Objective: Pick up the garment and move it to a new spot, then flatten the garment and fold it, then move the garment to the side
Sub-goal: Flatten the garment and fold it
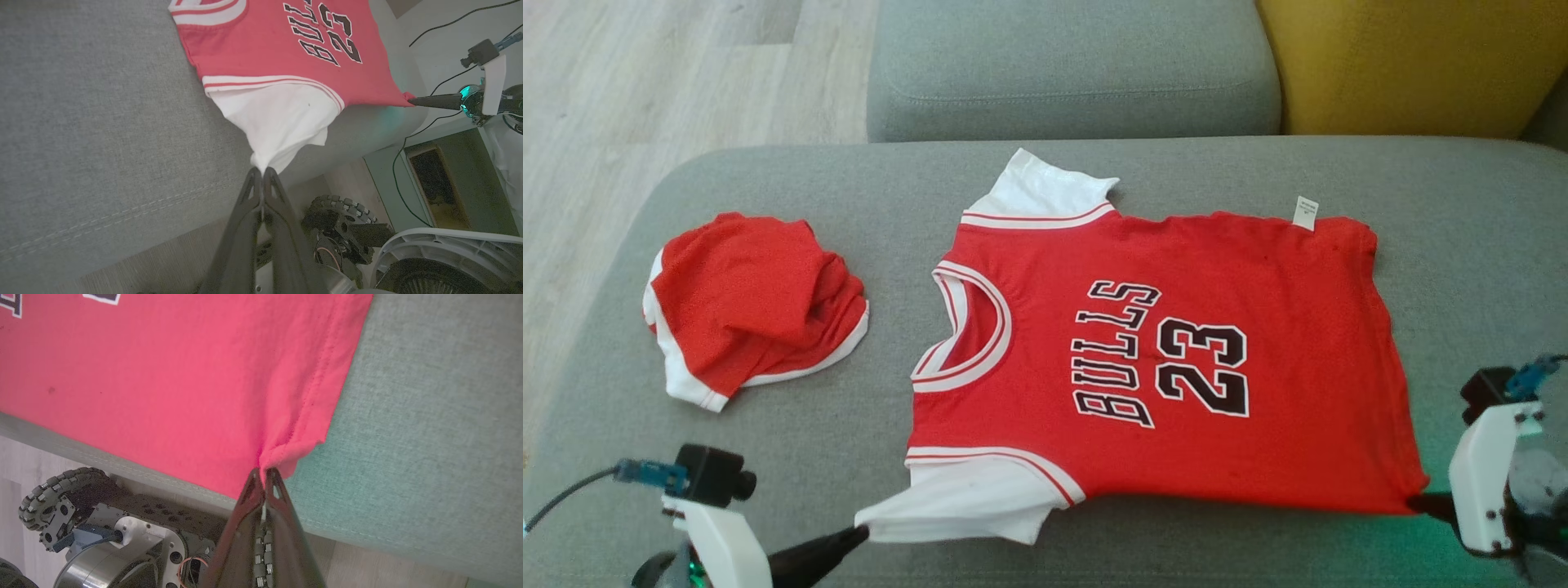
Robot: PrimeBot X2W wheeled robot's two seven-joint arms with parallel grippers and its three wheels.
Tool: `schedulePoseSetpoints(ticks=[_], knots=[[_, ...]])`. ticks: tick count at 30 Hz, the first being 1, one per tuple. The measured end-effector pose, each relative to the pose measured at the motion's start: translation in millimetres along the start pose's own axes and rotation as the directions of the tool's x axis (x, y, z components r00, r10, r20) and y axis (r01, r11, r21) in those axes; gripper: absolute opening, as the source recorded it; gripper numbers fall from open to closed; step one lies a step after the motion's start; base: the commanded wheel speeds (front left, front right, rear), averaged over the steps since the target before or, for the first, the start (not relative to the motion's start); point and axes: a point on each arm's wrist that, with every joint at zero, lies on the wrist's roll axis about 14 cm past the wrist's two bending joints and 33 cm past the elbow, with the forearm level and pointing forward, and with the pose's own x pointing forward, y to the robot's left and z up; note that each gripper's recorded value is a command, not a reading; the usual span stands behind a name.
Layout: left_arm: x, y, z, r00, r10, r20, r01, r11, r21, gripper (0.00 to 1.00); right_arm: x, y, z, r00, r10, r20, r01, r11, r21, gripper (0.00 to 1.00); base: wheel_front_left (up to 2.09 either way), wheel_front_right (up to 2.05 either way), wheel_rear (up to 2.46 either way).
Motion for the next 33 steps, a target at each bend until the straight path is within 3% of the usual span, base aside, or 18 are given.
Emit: schedulePoseSetpoints(ticks=[8,15,33], knots=[[4.4,-4.7,22.9,0.999,-0.023,0.043,0.022,0.999,0.028,0.00,-7.6,-3.5,19.5,0.999,0.001,0.053,-0.002,1.000,0.017,0.00,0.00,0.00,0.00],[16.1,-14.1,75.8,0.989,-0.059,0.137,0.045,0.993,0.105,0.00,-6.5,-0.8,48.1,0.996,-0.003,0.093,0.003,1.000,0.006,0.00,0.00,0.00,0.00],[84.2,-12.5,156.4,0.972,-0.082,0.220,0.046,0.986,0.161,0.00,11.2,-17.6,107.0,0.982,-0.073,0.177,0.072,0.997,0.011,0.00,0.00,0.00,0.00]])
